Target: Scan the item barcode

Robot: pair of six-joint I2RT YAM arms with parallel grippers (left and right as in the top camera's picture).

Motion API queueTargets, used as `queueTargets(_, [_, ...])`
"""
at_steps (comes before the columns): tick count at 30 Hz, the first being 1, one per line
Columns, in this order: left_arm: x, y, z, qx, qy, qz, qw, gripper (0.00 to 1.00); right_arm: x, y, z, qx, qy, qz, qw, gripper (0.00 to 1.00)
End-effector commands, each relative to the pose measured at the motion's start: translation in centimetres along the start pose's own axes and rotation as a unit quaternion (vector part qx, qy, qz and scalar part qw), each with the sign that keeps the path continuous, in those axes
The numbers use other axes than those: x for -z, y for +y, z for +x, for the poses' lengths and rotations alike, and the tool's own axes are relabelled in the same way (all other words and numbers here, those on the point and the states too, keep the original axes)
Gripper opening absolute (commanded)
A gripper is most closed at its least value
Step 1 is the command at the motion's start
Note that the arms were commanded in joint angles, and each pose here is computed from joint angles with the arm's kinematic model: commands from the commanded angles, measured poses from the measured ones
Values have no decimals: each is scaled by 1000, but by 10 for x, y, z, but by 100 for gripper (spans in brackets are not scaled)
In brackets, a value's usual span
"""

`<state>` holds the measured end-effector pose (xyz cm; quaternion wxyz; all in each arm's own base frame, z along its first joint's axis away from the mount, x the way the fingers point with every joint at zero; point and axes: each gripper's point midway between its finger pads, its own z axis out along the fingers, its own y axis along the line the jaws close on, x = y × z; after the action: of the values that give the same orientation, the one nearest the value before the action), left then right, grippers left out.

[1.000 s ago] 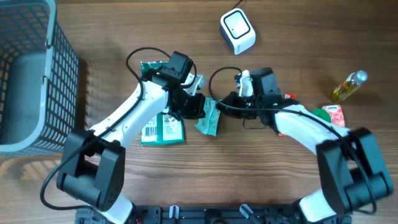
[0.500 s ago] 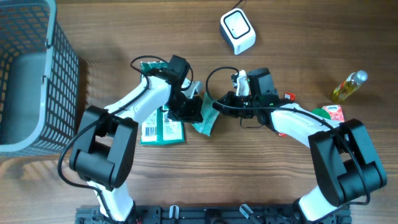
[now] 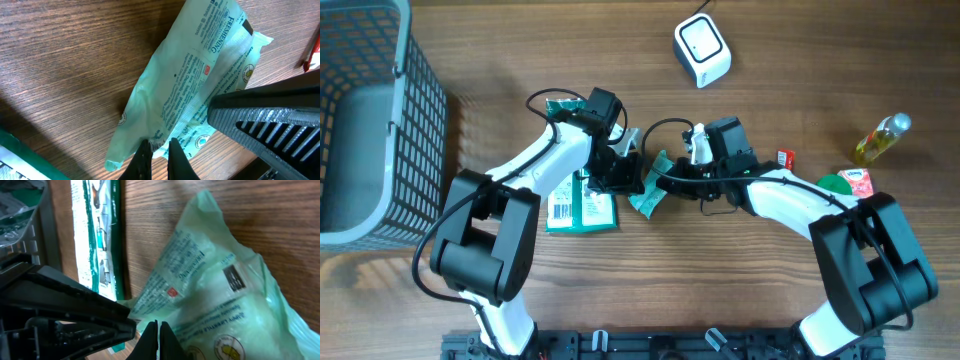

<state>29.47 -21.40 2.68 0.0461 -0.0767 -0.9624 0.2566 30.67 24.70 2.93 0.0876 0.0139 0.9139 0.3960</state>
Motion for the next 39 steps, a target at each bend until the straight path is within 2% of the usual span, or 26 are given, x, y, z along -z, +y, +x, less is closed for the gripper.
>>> queueTargets(1, [-5, 2, 4, -6, 8, 4, 1000, 4, -5, -21, 1, -20, -6, 43, 999, 4])
queueTargets(3, [-5, 2, 4, -6, 8, 4, 1000, 4, -6, -35, 1, -29, -13, 75, 997, 4])
queueTargets(8, [-8, 9, -6, -8, -11, -13, 1000, 4, -14, -50, 8, -84, -1, 91, 992, 4])
queueTargets(13, [-25, 44, -14, 45, -35, -82, 995, 4, -14, -52, 9, -86, -1, 96, 992, 4])
queueTargets(19, [-7, 88, -33, 109, -91, -173, 975, 4, -13, -57, 12, -100, 1, 107, 989, 4])
queueTargets(24, [32, 80, -48, 125, -116, -155, 973, 4, -13, -57, 11, -99, 0, 107, 989, 4])
queueTargets(28, [56, 20, -48, 96, -124, -29, 987, 4, -13, -56, 11, -98, -1, 106, 989, 9])
queueTargets(31, [55, 1, -43, 90, -105, 23, 990, 4, -14, -52, 11, -98, 5, 95, 991, 4])
queueTargets(36, [48, -5, -30, 77, -78, 18, 994, 4, 6, 5, -15, -63, 10, -25, 998, 5])
queueTargets(39, [42, -12, -22, 64, -65, 14, 996, 4, 21, 15, -28, -48, -19, -34, 998, 5])
